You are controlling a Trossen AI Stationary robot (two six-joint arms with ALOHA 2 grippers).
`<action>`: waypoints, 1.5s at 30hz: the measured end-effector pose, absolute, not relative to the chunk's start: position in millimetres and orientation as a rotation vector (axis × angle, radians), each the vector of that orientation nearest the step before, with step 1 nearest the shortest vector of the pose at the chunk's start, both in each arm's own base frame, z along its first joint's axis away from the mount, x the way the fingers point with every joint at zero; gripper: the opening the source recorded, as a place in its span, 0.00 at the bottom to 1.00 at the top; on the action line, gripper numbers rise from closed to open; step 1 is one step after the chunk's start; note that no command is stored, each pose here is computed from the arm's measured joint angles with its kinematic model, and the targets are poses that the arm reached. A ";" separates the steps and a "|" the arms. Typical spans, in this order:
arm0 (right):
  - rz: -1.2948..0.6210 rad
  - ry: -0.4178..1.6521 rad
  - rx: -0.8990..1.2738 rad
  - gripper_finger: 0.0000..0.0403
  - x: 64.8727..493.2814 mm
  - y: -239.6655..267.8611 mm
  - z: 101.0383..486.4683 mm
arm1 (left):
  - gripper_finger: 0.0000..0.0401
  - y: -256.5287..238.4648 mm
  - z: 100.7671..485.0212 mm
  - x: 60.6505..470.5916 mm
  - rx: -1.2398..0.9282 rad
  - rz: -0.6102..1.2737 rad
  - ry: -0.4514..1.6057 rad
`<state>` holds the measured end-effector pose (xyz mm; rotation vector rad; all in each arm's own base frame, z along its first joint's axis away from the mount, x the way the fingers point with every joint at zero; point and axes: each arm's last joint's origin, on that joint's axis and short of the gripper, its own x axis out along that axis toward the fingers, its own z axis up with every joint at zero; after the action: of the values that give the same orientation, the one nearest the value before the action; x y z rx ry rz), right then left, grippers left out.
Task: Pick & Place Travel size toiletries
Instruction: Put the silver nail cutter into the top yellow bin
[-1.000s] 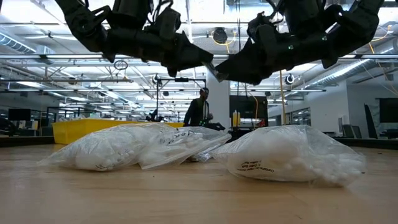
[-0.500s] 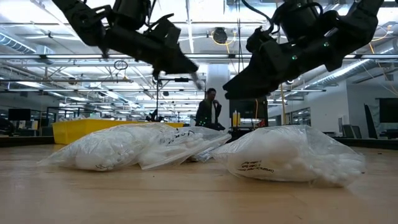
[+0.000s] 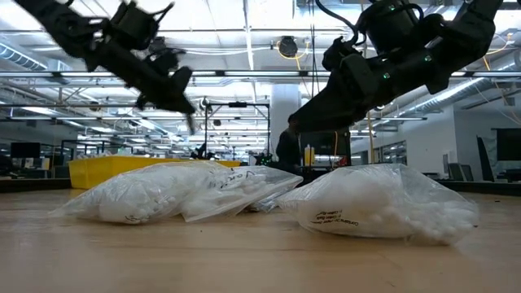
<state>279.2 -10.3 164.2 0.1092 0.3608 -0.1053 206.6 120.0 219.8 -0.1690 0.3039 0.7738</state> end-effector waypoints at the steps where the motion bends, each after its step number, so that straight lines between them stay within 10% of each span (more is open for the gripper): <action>1: -0.107 0.360 0.113 0.82 279.2 -10.4 164.2 | 0.09 122.8 212.8 197.9 -0.198 0.806 0.294; 11: -0.104 0.315 0.117 0.82 280.7 -10.3 168.4 | 0.11 137.3 173.6 151.0 -0.484 1.055 0.174; 30: -0.103 0.305 0.161 0.82 280.9 -9.7 169.1 | 0.71 137.2 172.6 150.7 -0.516 1.051 0.171; 45: 0.090 0.419 0.042 0.82 296.7 47.9 139.2 | 0.76 131.5 172.6 156.0 -0.519 0.993 0.182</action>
<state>296.7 47.9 139.2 0.0422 0.4186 0.0898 156.0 131.5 172.6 -0.5193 0.1821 0.9929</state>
